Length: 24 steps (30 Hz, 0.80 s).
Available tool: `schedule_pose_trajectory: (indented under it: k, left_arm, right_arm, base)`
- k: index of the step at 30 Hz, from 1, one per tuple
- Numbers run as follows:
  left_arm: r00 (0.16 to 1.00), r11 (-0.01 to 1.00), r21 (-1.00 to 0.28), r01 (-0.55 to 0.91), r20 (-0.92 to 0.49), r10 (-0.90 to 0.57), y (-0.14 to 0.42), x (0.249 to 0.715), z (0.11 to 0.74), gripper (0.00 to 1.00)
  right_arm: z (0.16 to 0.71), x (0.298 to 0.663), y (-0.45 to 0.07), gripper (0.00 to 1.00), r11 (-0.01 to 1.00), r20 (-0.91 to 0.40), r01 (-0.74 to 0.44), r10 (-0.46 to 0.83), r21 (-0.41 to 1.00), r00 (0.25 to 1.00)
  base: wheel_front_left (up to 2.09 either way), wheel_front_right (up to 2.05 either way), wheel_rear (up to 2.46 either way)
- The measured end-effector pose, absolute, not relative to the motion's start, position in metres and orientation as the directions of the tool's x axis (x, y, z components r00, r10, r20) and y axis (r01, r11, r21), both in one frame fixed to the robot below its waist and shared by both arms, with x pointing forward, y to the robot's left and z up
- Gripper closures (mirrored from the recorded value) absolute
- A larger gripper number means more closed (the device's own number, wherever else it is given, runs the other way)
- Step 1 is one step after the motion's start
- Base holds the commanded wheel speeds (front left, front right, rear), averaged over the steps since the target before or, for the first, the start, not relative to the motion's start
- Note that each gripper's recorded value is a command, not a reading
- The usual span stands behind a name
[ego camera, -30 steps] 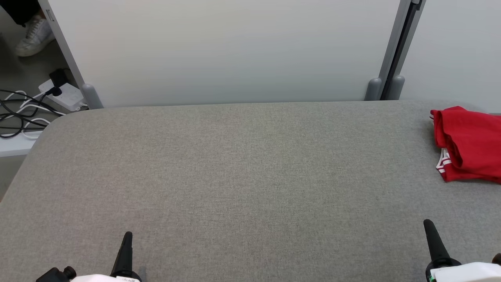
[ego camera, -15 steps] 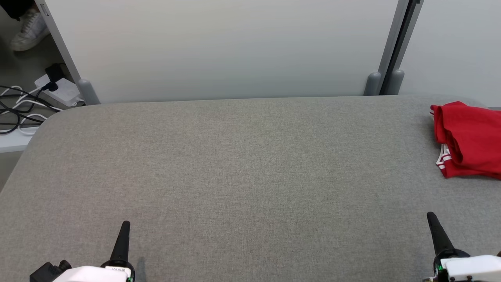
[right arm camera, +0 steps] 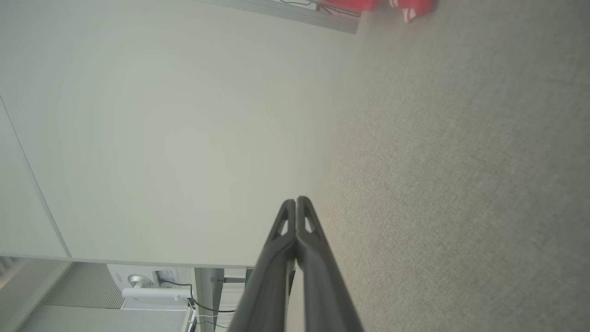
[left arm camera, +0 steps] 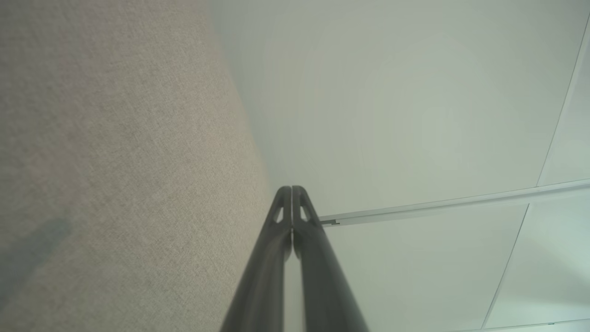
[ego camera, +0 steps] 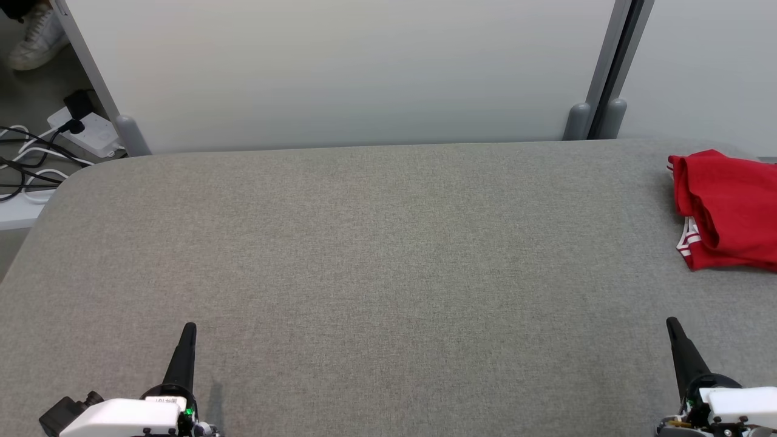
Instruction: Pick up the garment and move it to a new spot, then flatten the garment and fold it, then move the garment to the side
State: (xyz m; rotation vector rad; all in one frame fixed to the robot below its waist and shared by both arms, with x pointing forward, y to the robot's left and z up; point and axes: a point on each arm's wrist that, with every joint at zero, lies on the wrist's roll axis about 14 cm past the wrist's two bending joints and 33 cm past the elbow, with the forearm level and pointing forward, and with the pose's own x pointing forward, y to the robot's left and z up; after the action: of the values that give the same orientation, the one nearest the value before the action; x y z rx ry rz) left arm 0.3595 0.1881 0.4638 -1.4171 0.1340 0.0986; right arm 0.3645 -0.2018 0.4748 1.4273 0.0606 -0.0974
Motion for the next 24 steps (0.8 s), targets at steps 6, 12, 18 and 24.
schedule_pose_trajectory:
  k: [6, 12, 18, 24]
  left_arm:
    - [0.992, 0.086, -0.988, -0.126, -0.128, -0.020, 0.188, 0.366, 0.469, 1.00]
    - [0.995, 0.019, -0.995, -0.099, -0.099, -0.024, 0.188, 0.373, 0.476, 1.00]
    - [0.995, -0.005, -0.995, -0.095, -0.095, -0.021, 0.189, 0.373, 0.477, 1.00]
    - [0.995, -0.005, -0.995, -0.095, -0.095, -0.022, 0.189, 0.373, 0.477, 1.00]
  right_arm:
    - [0.477, 0.369, -0.203, 1.00, 0.077, -0.092, 0.094, -0.030, 0.993, 0.995]
    - [0.481, 0.374, -0.204, 1.00, 0.013, -0.078, 0.079, -0.025, 0.997, 0.997]
    - [0.482, 0.375, -0.204, 1.00, -0.004, -0.076, 0.076, -0.025, 0.997, 0.997]
    - [0.482, 0.375, -0.205, 1.00, -0.004, -0.076, 0.076, -0.026, 0.997, 0.997]
  base:
    - [0.00, 0.00, 0.00]
    - [0.00, 0.00, 0.00]
    - [0.00, 0.00, 0.00]
    - [0.00, 0.00, 0.00]
